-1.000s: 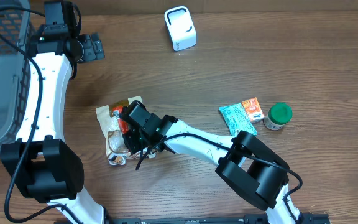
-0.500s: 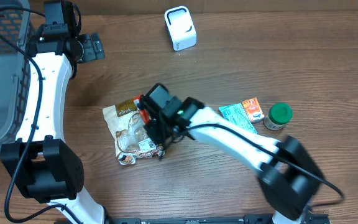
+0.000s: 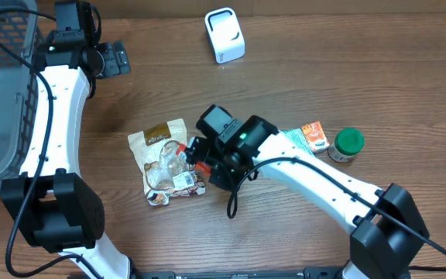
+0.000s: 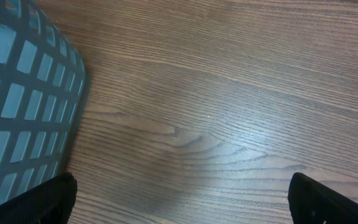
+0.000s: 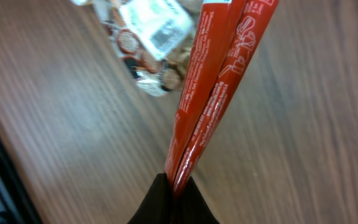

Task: Scan the item barcode

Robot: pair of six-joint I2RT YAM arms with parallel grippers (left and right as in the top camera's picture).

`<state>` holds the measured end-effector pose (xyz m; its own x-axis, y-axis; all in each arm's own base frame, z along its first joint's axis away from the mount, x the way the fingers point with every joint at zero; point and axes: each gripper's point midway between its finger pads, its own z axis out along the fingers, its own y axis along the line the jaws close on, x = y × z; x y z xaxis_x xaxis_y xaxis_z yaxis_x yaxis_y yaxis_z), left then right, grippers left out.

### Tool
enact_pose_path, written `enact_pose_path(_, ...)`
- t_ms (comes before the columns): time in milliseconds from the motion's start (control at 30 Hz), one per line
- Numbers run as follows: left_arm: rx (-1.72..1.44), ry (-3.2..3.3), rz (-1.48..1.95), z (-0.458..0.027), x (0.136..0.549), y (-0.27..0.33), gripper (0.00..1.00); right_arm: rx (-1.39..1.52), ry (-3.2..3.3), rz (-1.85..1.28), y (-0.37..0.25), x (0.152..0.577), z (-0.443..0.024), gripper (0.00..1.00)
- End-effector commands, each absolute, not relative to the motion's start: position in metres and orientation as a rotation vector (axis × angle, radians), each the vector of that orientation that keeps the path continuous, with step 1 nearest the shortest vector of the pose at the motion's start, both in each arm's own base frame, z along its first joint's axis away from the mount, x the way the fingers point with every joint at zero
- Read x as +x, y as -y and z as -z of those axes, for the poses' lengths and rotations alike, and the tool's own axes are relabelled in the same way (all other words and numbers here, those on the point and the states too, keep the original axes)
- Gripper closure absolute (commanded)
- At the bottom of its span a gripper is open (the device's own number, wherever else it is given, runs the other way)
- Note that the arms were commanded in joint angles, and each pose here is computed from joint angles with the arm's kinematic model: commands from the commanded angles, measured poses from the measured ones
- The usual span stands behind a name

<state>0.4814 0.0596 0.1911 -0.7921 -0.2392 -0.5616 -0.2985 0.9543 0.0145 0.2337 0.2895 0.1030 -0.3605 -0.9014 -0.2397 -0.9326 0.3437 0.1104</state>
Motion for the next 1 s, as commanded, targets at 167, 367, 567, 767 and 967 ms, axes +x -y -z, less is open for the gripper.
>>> enact_pose_path(167, -0.369, -2.498, -0.146, -0.202, 0.484, -0.062, 0.0, -1.682, -2.477, -0.323, -0.271, 0.246, -0.102, 0.96)
enact_pose_path(367, -0.369, -2.498, -0.146, -0.202, 0.484, -0.062, 0.0, -1.711, -2.446, -0.318, -0.263, 0.255, -0.102, 0.96)
enact_pose_path(567, -0.369, -2.498, -0.146, -0.202, 0.484, -0.062, 0.0, -1.717, -2.444, -0.314, -0.259, 0.257, -0.102, 0.96)
enact_pose_path(767, -0.37, -2.498, -0.146, -0.202, 0.484, -0.062, 0.0, -1.72, -2.451, -0.314, -0.258, 0.256, -0.101, 0.96)
enact_pose_path(967, -0.369, -2.498, -0.146, -0.202, 0.484, -0.062, 0.0, -1.722, -2.443, -0.314, -0.259, 0.257, -0.102, 0.96)
